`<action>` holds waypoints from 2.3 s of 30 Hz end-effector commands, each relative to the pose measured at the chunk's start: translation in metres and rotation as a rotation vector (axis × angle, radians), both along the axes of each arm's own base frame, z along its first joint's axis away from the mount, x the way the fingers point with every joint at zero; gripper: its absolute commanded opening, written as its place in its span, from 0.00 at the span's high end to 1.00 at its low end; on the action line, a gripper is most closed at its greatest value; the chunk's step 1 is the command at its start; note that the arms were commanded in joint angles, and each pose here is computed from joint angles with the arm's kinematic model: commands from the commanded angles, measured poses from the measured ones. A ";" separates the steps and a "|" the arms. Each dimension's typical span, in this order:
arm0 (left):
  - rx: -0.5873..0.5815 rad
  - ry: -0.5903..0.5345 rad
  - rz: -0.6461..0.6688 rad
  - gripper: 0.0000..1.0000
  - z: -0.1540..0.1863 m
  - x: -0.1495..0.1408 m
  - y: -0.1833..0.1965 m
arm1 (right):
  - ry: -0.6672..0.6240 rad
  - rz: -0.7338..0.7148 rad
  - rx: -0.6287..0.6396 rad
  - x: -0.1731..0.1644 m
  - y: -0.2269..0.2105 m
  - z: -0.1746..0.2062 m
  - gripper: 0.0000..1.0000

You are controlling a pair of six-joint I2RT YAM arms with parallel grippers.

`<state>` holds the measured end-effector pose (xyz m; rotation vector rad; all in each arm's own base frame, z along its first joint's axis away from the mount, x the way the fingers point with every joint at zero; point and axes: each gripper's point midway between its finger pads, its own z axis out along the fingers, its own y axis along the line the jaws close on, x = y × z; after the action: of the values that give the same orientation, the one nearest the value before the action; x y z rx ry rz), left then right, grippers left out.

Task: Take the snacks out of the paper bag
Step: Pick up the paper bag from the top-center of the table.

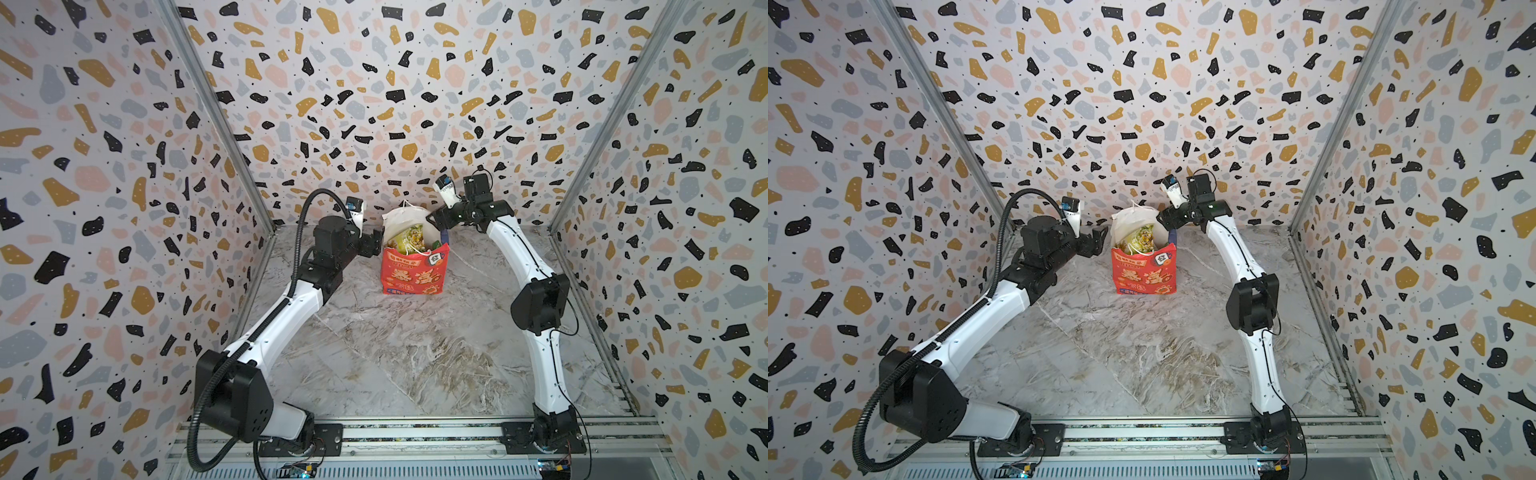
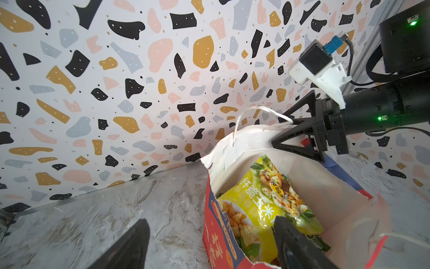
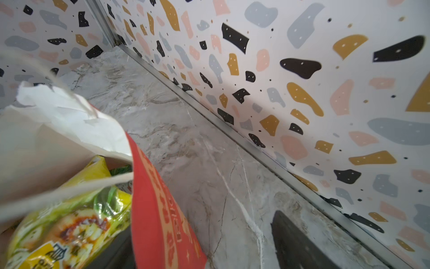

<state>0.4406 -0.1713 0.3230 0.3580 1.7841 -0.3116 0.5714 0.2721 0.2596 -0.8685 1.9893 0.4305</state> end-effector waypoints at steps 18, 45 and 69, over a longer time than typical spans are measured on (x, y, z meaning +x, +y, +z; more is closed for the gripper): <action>-0.016 -0.063 -0.009 0.16 0.014 -0.004 -0.002 | -0.149 -0.092 -0.080 0.003 -0.011 0.043 0.62; -0.048 -0.094 -0.012 0.18 0.037 0.009 -0.008 | -0.292 -0.062 0.045 -0.019 -0.014 0.129 1.00; -0.083 -0.011 -0.045 0.32 -0.011 -0.104 -0.024 | -0.460 0.303 -0.064 -0.159 0.021 0.073 1.00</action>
<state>0.3411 -0.1935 0.3109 0.3273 1.7385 -0.4329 0.4238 0.2838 0.2898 -1.2032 1.6583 0.3215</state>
